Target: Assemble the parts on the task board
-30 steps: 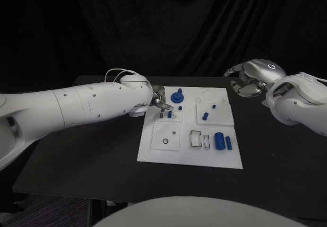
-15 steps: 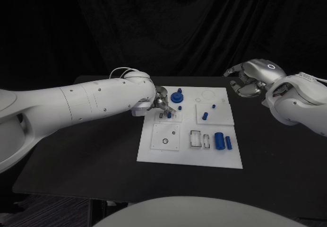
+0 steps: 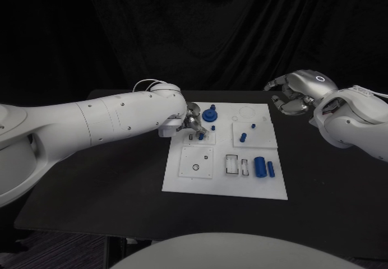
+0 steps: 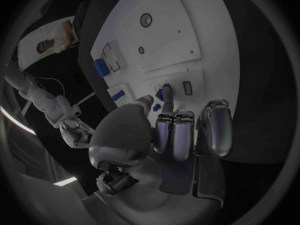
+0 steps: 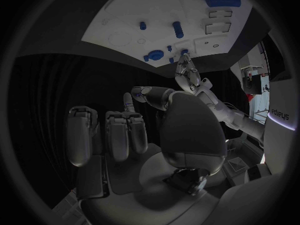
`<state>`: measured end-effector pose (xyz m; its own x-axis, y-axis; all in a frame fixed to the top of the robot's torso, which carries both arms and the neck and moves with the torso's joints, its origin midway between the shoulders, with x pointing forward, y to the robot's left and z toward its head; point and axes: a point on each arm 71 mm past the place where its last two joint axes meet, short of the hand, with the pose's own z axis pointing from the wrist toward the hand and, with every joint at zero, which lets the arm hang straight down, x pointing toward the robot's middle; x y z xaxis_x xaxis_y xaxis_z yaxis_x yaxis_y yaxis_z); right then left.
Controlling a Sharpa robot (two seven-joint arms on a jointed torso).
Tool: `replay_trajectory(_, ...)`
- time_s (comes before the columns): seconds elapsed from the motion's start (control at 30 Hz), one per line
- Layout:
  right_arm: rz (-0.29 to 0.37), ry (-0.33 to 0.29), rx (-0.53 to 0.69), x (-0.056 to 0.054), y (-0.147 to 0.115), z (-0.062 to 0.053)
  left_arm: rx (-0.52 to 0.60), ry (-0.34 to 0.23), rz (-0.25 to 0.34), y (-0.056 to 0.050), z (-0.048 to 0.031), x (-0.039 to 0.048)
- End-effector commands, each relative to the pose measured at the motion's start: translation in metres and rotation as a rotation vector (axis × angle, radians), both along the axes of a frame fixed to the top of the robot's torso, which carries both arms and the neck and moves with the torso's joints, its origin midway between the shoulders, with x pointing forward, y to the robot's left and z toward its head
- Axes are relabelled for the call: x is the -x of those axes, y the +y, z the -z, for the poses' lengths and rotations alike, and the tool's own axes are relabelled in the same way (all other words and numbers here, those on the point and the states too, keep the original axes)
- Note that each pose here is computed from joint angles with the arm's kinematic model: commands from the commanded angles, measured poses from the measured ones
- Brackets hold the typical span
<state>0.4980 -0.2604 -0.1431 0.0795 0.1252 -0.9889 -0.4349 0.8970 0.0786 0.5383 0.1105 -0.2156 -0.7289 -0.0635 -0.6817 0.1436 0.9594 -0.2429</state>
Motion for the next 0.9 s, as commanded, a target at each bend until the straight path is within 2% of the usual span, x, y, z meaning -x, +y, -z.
replay_trajectory(0.03, 0.017, 0.005, 0.001, 0.0000, -0.0002, 0.0008, -0.001, 0.013, -0.002, -0.0017, -0.0009, -0.0007)
replay_trajectory(0.9, 0.025, 0.018, 0.006, -0.0003, 0.0006, 0.0018, -0.044, 0.023, -0.033, 0.0005, 0.0005, -0.0055)
